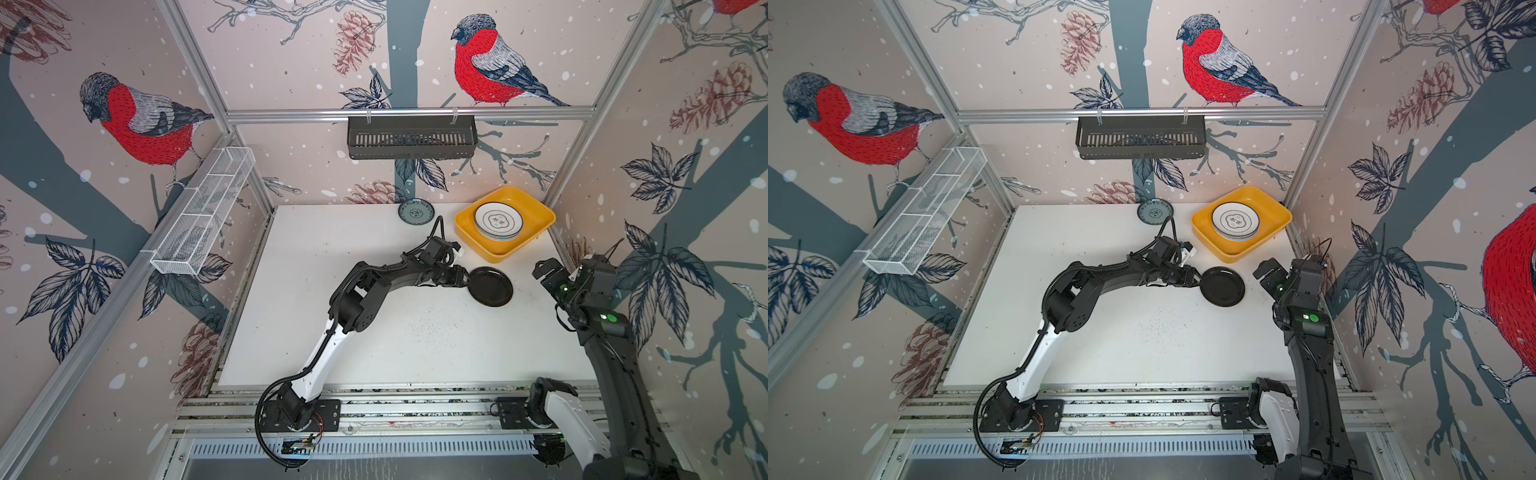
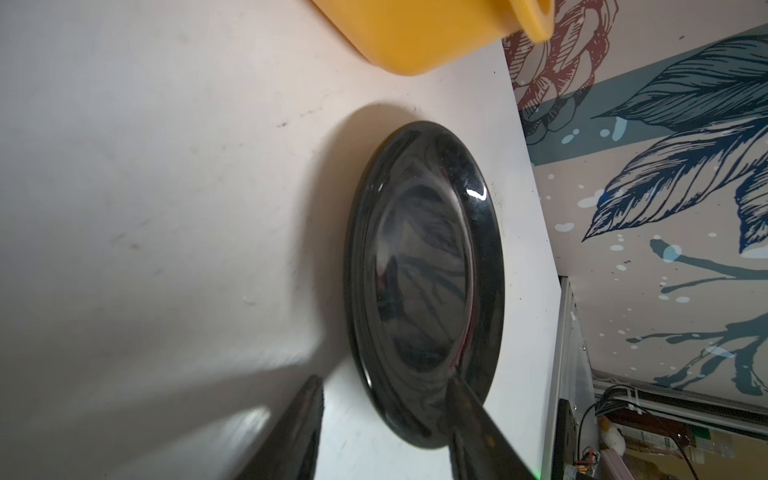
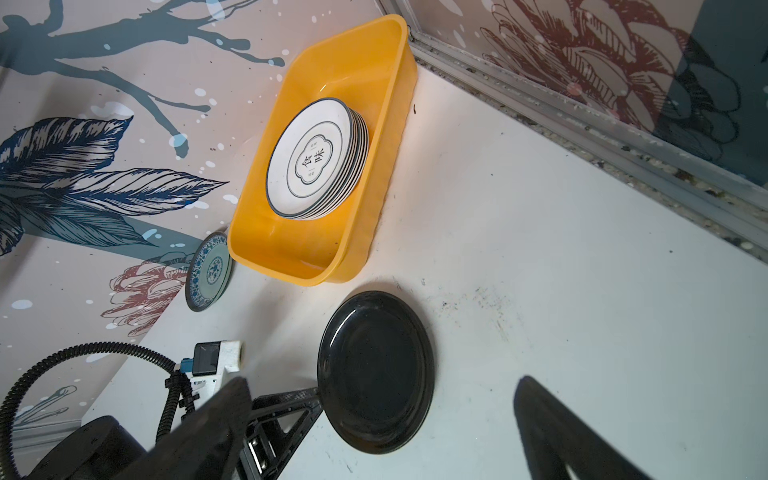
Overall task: Place the plates into the plastic bin on the countertop
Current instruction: 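Withdraw the right gripper from the bin while left gripper grasps the black plate's rim, then lift the black plate upright with the left gripper toward the right gripper, then close the right gripper on the black plate's rim while left gripper holds it, then carry the black plate into the yellow bin with the right gripper while left releases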
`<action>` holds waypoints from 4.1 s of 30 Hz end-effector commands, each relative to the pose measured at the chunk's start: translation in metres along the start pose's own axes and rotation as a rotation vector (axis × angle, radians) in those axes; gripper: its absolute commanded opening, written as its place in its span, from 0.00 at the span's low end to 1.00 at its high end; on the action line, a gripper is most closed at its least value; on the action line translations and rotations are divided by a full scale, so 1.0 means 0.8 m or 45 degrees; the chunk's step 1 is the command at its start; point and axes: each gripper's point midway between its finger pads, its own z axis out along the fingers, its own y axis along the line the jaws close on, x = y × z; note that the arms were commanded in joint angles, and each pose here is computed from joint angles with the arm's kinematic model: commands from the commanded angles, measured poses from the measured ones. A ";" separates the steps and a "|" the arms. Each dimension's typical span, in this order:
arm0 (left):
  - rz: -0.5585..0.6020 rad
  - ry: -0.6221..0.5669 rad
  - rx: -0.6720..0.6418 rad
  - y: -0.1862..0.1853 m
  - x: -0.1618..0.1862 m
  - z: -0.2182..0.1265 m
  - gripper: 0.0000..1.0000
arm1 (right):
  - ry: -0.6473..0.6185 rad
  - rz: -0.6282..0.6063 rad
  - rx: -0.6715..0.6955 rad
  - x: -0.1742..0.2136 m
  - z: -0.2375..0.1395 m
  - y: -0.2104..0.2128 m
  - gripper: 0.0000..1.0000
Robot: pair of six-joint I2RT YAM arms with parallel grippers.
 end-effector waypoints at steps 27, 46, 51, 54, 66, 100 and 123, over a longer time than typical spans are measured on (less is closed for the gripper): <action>-0.105 -0.098 -0.035 0.007 -0.014 -0.019 0.04 | -0.042 0.049 -0.004 -0.004 -0.002 -0.003 0.99; -0.151 -0.360 0.022 -0.018 -0.077 -0.185 0.01 | 0.097 -0.204 -0.609 0.025 0.023 0.127 1.00; -0.174 -0.426 0.018 -0.011 -0.097 -0.224 0.01 | 0.251 -0.334 -0.708 0.066 0.042 0.172 1.00; -0.179 -0.443 0.025 -0.009 -0.106 -0.237 0.01 | 0.316 -0.383 -0.754 0.085 0.051 0.194 1.00; -0.164 -0.462 0.042 -0.016 -0.120 -0.249 0.01 | 0.472 -0.381 -0.832 0.122 0.084 0.229 0.75; -0.027 -0.565 0.014 -0.044 -0.133 -0.285 0.70 | 0.550 -0.269 -0.725 0.127 0.123 0.226 0.02; 0.282 -0.950 -0.233 -0.084 -0.110 -0.382 0.96 | 0.382 0.094 -0.523 0.039 0.187 0.202 0.01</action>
